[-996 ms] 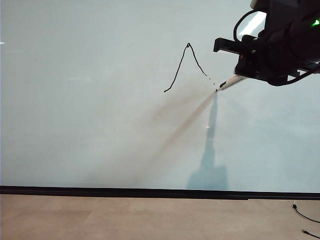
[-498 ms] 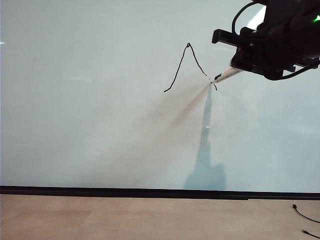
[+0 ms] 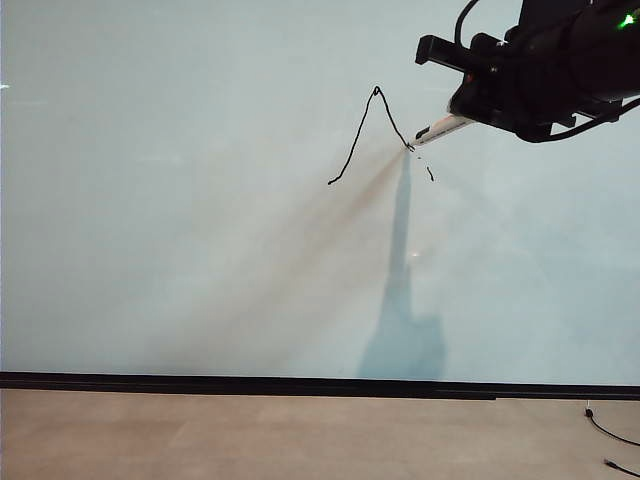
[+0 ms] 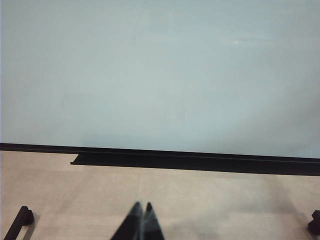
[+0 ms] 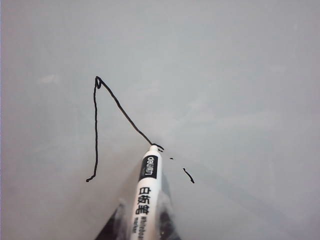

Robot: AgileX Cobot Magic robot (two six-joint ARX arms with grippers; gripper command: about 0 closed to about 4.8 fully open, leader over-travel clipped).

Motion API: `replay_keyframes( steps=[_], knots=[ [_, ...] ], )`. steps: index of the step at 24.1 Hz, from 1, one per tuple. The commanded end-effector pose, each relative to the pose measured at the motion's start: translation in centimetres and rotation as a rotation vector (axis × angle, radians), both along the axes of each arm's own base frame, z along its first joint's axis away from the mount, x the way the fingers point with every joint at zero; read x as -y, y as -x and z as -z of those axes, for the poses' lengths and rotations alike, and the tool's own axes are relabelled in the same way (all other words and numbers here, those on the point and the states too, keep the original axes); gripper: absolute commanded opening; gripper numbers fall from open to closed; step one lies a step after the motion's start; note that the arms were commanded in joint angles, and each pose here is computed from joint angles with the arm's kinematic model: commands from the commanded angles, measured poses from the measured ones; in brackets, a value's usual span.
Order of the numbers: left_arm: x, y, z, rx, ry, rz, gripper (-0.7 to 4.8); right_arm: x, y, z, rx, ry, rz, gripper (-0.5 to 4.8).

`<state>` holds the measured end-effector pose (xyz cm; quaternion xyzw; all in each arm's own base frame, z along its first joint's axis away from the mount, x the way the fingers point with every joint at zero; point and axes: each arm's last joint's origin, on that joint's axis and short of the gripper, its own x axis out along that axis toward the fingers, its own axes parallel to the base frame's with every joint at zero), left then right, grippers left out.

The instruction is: Pick up the pen on the shelf to the right of the whiteboard and write the letter A.

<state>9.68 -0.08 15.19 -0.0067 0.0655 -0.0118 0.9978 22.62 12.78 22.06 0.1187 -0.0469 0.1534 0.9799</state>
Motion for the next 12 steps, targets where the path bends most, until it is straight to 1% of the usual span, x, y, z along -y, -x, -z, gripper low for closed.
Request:
replay_keyframes(
  steps=[1,3,5,6,7,9,12],
  knots=[
    [0.0,0.0,-0.1,0.008,-0.004,0.001,-0.05,-0.7,1.8,-0.2,0.035,0.006,-0.029,-0.09],
    [0.0,0.0,-0.1,0.008,-0.004,0.001,-0.04,-1.8,2.9,-0.2,0.040,0.030,-0.048,-0.09],
    [0.0,0.0,-0.1,0.008,-0.004,0.001,-0.04,-2.4,3.2,-0.4,0.047,0.064,-0.066,-0.09],
    [0.0,0.0,-0.1,0.008,-0.004,0.001,-0.05,-2.5,3.0,-0.5,0.035,0.086,-0.066,-0.09],
    [0.0,0.0,-0.1,0.008,-0.004,0.001,-0.04,-2.9,2.5,-0.9,0.011,0.133,-0.066,-0.09],
    [0.0,0.0,-0.1,0.008,-0.004,0.001,-0.05,-3.3,1.9,-1.6,0.012,0.188,-0.065,-0.09],
    [0.0,0.0,-0.1,0.008,-0.004,0.001,-0.04,-3.5,0.7,-2.4,0.027,0.206,-0.075,-0.09]
  ],
)
